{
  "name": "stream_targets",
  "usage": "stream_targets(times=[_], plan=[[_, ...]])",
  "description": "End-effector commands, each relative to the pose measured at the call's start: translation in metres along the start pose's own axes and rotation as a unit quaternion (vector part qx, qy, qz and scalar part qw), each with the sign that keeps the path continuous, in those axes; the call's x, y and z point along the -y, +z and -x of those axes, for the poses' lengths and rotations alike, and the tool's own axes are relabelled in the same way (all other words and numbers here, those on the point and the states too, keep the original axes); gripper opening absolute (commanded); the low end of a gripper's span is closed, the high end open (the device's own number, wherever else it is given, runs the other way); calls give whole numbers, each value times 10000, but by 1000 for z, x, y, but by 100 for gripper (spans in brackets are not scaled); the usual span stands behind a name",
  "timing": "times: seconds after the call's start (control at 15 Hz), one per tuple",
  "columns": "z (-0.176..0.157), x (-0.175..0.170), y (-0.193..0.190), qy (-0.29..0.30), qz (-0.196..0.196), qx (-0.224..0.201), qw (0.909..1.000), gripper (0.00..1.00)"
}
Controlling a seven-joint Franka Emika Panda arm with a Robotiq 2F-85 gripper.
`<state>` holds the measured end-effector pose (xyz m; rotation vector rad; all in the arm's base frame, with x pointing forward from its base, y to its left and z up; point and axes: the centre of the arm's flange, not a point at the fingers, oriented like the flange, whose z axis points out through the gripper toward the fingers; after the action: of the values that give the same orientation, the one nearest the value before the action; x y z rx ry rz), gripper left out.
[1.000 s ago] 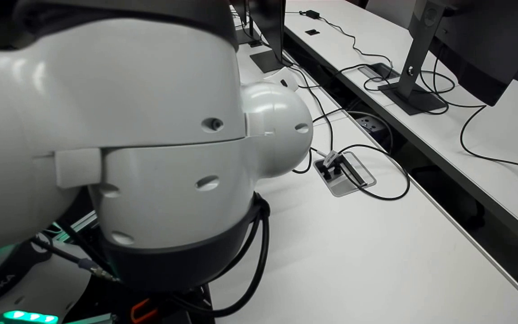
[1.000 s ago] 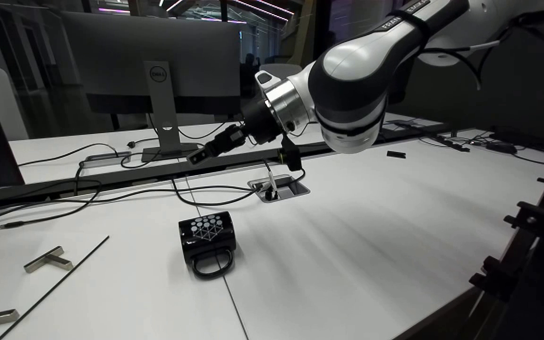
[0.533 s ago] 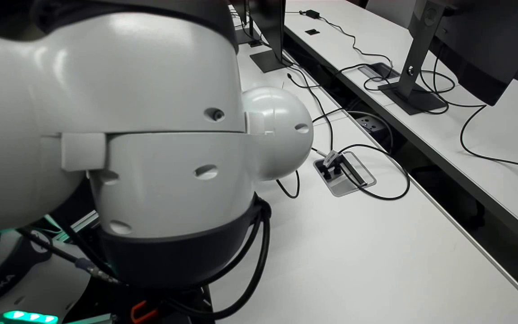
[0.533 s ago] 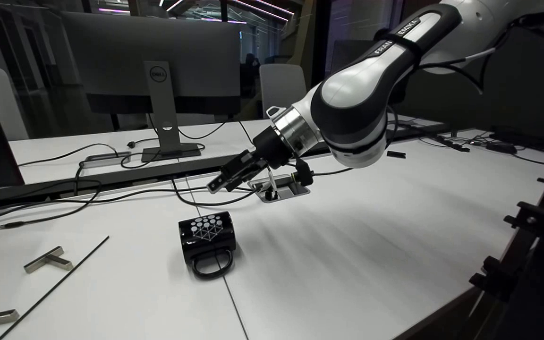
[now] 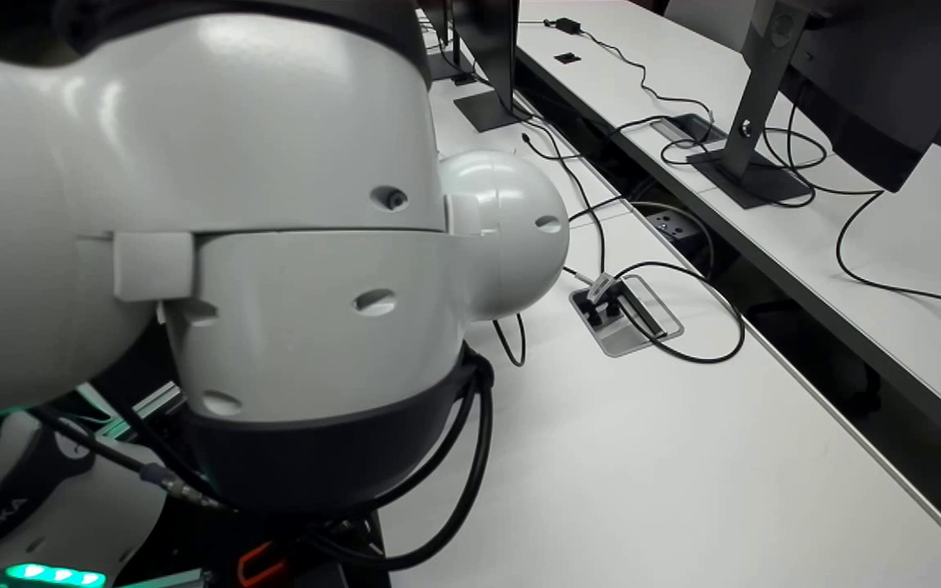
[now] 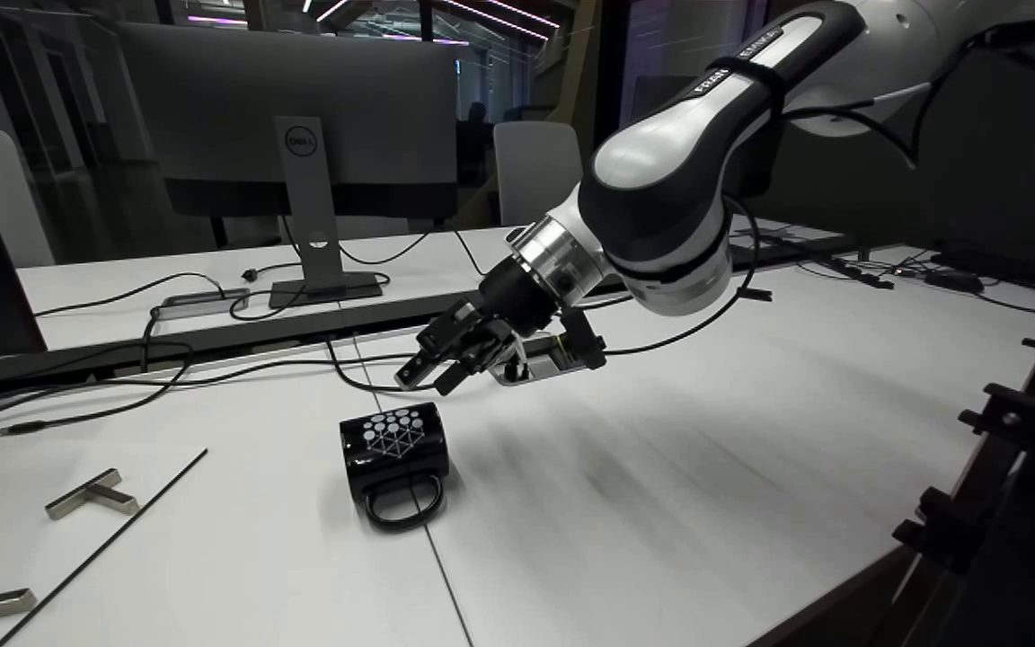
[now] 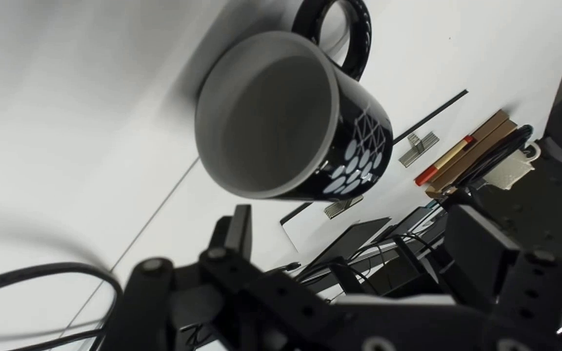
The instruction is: Pick up the black mug and place it upright on the table
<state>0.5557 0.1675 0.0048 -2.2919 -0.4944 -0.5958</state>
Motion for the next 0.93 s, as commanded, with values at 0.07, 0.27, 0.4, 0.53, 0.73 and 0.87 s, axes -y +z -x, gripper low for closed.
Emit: stream_targets(times=[0.07,0.27,0.4,0.53,0.73,0.87], plan=[[-1,1,0,24,-10,23,10000,100],[0,-1,0,152,-50,-66,9999,100],[3,-2,1,263,-82,-58,9996,100],[8,-2,3,443,-99,0,9990,100],[15,-1,5,710,-112,109,9974,100],[20,0,6,865,-96,157,9961,100]])
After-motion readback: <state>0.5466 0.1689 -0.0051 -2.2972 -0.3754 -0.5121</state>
